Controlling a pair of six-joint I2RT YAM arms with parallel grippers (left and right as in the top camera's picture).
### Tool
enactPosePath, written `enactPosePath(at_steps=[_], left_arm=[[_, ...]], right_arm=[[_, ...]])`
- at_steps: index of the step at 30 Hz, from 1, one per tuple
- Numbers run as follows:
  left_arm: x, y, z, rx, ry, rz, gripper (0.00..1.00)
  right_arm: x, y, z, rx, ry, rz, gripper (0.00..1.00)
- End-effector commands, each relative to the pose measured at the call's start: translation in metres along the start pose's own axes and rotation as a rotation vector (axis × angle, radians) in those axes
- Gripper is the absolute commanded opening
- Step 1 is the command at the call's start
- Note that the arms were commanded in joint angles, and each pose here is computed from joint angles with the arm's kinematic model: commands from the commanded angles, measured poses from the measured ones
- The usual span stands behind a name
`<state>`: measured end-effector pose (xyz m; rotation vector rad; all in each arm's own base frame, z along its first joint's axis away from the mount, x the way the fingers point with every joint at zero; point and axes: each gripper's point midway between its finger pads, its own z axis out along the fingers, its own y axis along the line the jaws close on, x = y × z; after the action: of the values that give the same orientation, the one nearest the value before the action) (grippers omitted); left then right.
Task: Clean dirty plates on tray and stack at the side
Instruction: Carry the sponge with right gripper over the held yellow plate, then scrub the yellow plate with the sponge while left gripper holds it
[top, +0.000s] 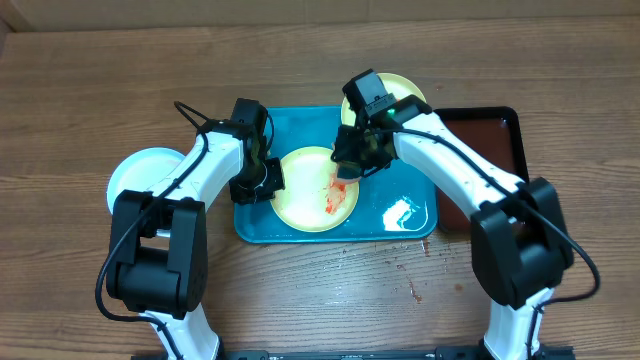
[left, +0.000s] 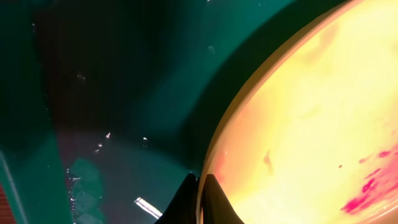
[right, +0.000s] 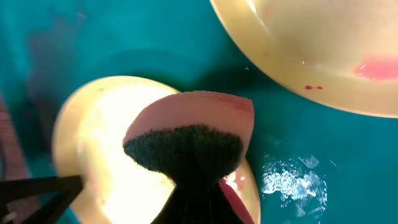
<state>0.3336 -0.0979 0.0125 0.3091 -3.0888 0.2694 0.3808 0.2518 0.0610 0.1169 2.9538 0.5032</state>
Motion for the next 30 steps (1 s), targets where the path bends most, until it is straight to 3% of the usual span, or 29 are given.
enactPosePath(at_steps=[1,16,25,30], left_arm=[[-0.001,-0.001,0.003,0.013,0.015,-0.033,0.04],[-0.009,0.016,0.0,0.006,0.003,-0.085,0.04],[-0.009,0.016,0.0,0.006,0.003,-0.086,0.04],[-0.009,0.016,0.0,0.006,0.003,-0.086,0.04]], right_arm=[[0.004,-0.004,0.01,0.023,0.018,0.008,0.04],[0.03,0.009,0.037,0.045,0.078,-0.048,0.04],[0.036,-0.002,0.057,0.097,0.105,0.029,0.04],[0.045,0.014,0.059,0.02,0.151,-0.019,0.04]])
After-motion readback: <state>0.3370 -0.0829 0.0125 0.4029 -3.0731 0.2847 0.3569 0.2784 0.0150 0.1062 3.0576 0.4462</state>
